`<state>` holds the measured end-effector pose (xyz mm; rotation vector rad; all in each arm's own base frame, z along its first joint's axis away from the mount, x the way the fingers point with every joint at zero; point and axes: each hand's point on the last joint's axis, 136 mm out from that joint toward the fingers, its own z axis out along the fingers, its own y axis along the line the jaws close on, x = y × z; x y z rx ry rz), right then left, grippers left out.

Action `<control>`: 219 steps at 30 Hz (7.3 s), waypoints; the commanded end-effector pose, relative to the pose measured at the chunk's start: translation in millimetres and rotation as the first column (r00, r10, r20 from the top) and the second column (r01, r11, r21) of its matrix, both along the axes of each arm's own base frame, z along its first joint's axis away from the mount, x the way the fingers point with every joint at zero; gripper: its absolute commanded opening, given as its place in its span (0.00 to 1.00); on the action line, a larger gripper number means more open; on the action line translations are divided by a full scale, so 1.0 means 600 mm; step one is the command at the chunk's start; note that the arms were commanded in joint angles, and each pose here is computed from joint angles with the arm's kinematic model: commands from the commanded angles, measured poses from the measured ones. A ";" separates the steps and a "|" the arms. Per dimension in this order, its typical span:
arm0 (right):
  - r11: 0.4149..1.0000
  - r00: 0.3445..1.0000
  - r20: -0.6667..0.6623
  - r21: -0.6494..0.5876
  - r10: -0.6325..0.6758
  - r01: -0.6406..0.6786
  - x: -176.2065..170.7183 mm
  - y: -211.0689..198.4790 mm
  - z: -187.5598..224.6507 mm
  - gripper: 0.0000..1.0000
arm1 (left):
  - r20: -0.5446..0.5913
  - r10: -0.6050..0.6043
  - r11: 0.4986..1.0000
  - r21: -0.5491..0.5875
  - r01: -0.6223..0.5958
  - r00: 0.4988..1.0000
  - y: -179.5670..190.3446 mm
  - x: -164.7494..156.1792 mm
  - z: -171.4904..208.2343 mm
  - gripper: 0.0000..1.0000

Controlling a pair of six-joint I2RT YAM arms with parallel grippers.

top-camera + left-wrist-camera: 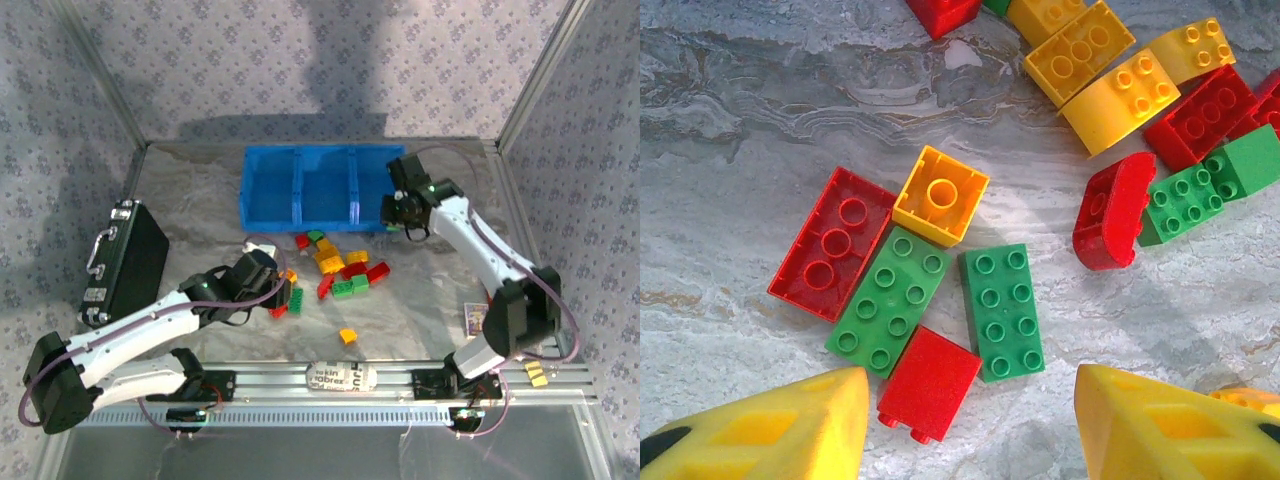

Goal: Sort the legos into containers by color
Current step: Place the lego in the container, then pick up the lego from the middle-left of the table, then place the lego in the container, then pick up the lego from the center of the table, then place the lego in the container.

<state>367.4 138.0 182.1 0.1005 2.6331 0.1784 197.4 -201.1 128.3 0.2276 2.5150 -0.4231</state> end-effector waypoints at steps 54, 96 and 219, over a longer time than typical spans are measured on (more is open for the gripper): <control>0.976 0.991 0.114 0.198 0.063 -0.085 -0.149 -0.052 -0.006 0.85 | -0.377 -0.605 0.696 0.177 0.696 0.701 -0.277 -0.163 -0.125 0.61; 0.967 0.995 0.098 0.252 0.010 -0.035 -0.167 -0.070 -0.027 0.81 | 0.058 -0.083 0.996 0.039 0.080 0.995 -0.045 0.169 0.127 0.35; 0.958 0.975 0.085 0.183 0.207 -0.219 -0.212 -0.003 -0.053 0.76 | 0.195 0.134 0.990 0.016 -0.140 0.972 0.034 0.332 0.211 0.92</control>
